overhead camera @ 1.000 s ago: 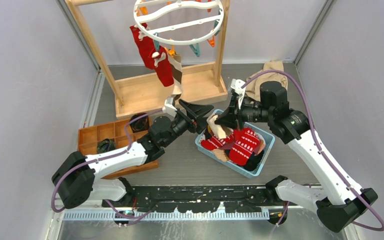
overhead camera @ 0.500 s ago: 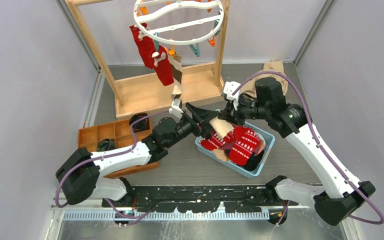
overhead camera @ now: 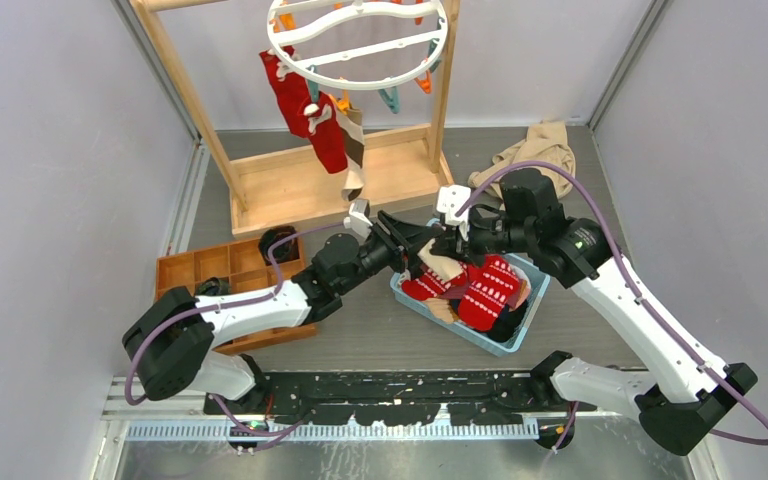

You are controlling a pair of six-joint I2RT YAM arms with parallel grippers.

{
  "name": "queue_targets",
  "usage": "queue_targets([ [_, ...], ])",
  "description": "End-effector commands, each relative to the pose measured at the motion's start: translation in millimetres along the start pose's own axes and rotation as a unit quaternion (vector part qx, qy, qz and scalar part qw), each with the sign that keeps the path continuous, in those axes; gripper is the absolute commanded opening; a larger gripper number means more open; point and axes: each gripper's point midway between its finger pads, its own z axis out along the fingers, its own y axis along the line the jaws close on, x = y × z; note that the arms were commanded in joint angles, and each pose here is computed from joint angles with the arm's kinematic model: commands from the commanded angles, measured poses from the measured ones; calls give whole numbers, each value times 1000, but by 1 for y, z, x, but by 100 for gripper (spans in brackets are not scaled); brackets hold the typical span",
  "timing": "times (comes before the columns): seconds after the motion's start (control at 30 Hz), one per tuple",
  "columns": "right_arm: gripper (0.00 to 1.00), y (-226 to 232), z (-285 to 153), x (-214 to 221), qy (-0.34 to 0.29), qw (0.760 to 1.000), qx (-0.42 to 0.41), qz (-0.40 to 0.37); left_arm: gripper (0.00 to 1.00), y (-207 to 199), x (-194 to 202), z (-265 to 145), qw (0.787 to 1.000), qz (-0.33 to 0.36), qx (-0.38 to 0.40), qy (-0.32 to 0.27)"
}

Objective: Clip the socks to the hanger
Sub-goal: Pick up the sock from the bin.

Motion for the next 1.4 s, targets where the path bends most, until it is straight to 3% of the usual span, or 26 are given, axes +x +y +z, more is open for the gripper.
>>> queue_targets([
  [0.0, 1, -11, 0, -4, -1, 1000, 30, -4, 40, -38, 6, 0, 998, 2, 62, 10],
  [0.23, 2, -8, -2, -2, 1, 999, 30, 18, 1, -34, -3, -5, 997, 8, 71, -15],
  [0.4, 8, -2, -5, 0, -3, 998, 33, 47, 0, -29, -8, -9, 995, 59, 68, -31],
  [0.57, 35, 7, -8, 5, -9, 997, 28, 66, 0, -27, -13, -16, 989, 121, 74, -49],
  [0.63, 43, 11, -11, 5, -10, 997, 27, 71, 0, -26, -18, -22, 982, 163, 74, -61],
  [0.77, 47, 21, -19, 9, -8, 996, 26, 86, 0, -25, -26, -38, 952, 283, 78, -83],
  [0.87, 49, 21, -21, 8, -20, 990, 42, 132, 0, -29, -22, -54, 906, 406, 98, -75],
  [1.0, 56, 14, -20, -1, -65, 970, 54, 227, 0, -33, -1, -80, 795, 583, 162, -29],
  [1.07, 63, 15, -17, -9, -98, 946, 35, 308, 0, -35, 12, -94, 730, 654, 197, -2],
  [1.17, 68, 12, -11, -27, -149, 911, -2, 384, 0, -33, 27, -111, 638, 732, 237, 35],
  [1.23, 71, 9, -10, -42, -188, 895, -25, 403, 0, -35, 34, -120, 590, 765, 254, 54],
  [1.37, 78, 9, -10, -55, -220, 884, -49, 409, 0, -38, 41, -130, 560, 781, 265, 76],
])
